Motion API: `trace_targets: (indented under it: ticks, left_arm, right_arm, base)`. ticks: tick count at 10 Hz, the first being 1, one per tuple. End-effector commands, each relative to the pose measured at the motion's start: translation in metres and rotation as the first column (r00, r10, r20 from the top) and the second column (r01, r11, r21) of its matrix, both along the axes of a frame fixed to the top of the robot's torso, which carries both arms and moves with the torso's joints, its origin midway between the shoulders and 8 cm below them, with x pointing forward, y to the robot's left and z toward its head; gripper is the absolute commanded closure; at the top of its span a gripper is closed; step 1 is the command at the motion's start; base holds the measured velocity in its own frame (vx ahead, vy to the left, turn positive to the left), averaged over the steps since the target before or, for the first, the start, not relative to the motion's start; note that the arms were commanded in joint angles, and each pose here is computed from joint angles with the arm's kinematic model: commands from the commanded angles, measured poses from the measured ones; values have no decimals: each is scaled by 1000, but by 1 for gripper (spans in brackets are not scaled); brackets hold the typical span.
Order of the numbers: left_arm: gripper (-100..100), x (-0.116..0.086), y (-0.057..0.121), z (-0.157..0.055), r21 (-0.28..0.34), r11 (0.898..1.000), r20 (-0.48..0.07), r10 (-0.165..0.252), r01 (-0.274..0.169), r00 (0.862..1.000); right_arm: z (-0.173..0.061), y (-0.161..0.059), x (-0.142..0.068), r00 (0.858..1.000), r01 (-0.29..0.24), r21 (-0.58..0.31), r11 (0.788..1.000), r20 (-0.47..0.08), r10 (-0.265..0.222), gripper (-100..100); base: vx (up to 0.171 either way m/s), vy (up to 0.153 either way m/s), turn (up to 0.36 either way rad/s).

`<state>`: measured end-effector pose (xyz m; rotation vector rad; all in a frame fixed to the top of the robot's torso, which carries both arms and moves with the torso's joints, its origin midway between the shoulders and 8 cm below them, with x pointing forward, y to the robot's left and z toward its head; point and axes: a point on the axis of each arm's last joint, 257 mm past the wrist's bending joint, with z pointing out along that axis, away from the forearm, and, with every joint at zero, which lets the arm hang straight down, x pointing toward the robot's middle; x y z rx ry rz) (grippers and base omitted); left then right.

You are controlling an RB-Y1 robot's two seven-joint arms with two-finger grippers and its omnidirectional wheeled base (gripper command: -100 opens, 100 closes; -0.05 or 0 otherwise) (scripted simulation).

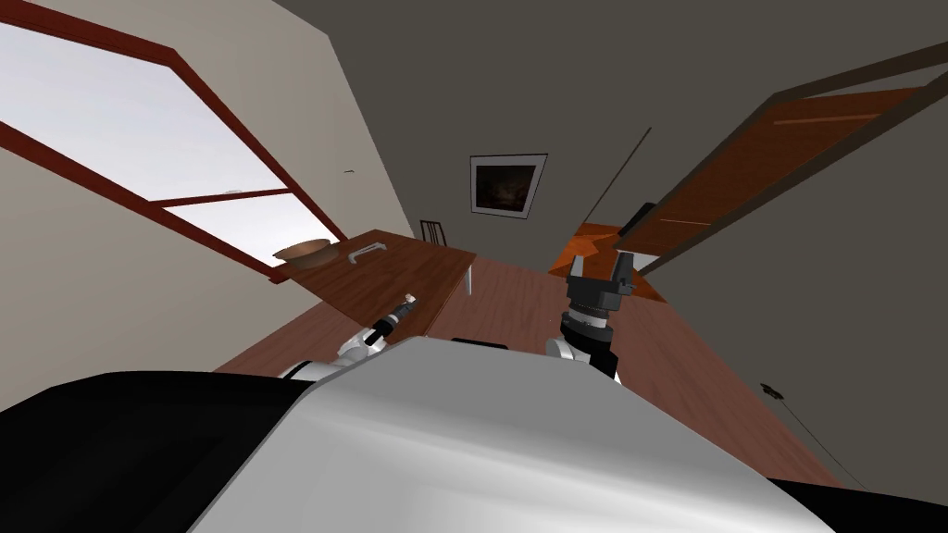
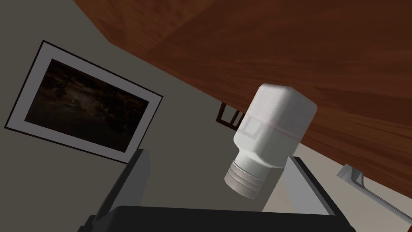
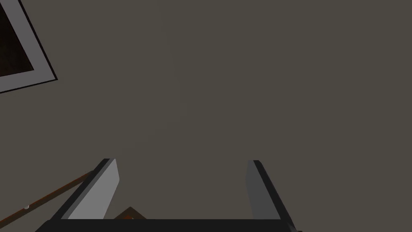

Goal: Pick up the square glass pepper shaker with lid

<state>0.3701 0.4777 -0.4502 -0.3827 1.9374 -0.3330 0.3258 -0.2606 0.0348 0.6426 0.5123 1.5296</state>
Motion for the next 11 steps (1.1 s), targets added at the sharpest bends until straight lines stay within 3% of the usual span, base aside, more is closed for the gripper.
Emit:
trace_targets:
  ticks: [1, 3, 6, 10, 11]
  left_arm:
    - [-100, -4, 6, -4, 9, 1000, -12, 8, -8, 1000]
    - [-100, -11, 24, -7, 37, 999, -39, 29, -27, 999]
    - [-100, -14, 36, -9, 56, 998, -55, 44, -41, 998]
    - [-100, -15, 41, -8, 63, 997, -60, 49, -46, 997]
    - [0, -15, 41, -8, 64, 997, -60, 50, -46, 997]
  right_arm:
    - [0, 0, 0, 1000, 0, 0, 1000, 0, 0, 0]
    - [0, 0, 0, 1000, 0, 0, 1000, 0, 0, 0]
    - [0, 0, 0, 1000, 0, 0, 1000, 0, 0, 0]
    - [0, 0, 0, 1000, 0, 0, 1000, 0, 0, 0]
    - [0, 0, 0, 1000, 0, 0, 1000, 0, 0, 0]
  base:
    - [-4, 16, -61]
    - [-3, 21, -97]
    - [4, 19, -66]
    - [9, 11, -34]
    - [0, 0, 0]
